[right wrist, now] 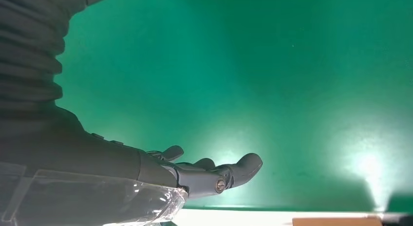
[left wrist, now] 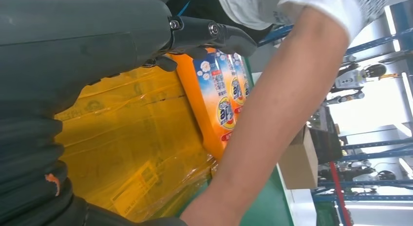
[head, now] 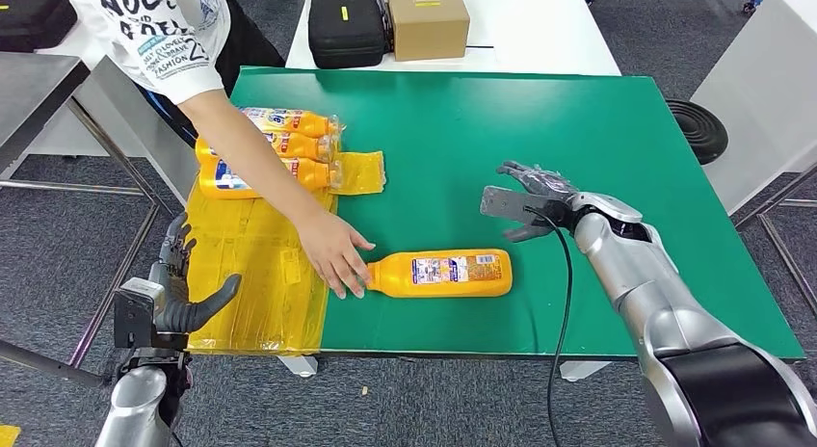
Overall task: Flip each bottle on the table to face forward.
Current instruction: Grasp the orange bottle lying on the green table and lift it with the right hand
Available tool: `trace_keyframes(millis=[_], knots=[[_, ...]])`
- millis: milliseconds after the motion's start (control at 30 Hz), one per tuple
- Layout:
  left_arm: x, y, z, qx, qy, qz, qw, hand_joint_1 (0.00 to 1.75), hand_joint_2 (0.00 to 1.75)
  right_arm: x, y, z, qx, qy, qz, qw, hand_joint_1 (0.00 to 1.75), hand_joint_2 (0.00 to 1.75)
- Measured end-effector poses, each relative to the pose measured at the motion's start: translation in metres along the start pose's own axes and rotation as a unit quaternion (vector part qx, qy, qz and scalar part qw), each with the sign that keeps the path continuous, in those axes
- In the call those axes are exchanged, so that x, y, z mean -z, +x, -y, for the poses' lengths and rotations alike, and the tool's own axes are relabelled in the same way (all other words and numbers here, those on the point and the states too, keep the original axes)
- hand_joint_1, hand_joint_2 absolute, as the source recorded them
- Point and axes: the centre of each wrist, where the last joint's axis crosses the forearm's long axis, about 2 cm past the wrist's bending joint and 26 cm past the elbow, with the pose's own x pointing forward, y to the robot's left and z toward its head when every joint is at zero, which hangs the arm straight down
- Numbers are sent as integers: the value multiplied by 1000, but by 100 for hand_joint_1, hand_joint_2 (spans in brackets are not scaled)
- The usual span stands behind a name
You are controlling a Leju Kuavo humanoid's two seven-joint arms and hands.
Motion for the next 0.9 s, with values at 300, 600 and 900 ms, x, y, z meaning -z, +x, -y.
trace_keyframes(millis=[300,600,900], knots=[[0,-6,3,-2,4,-13,1000,0,175,19,26,-10,3,37,24,999,0,175],[-1,-8,5,-1,6,-15,1000,0,175,31,51,-15,33,42,105,993,0,175],[-2,-9,6,0,8,-17,1000,0,175,37,67,-28,31,65,133,988,0,175]])
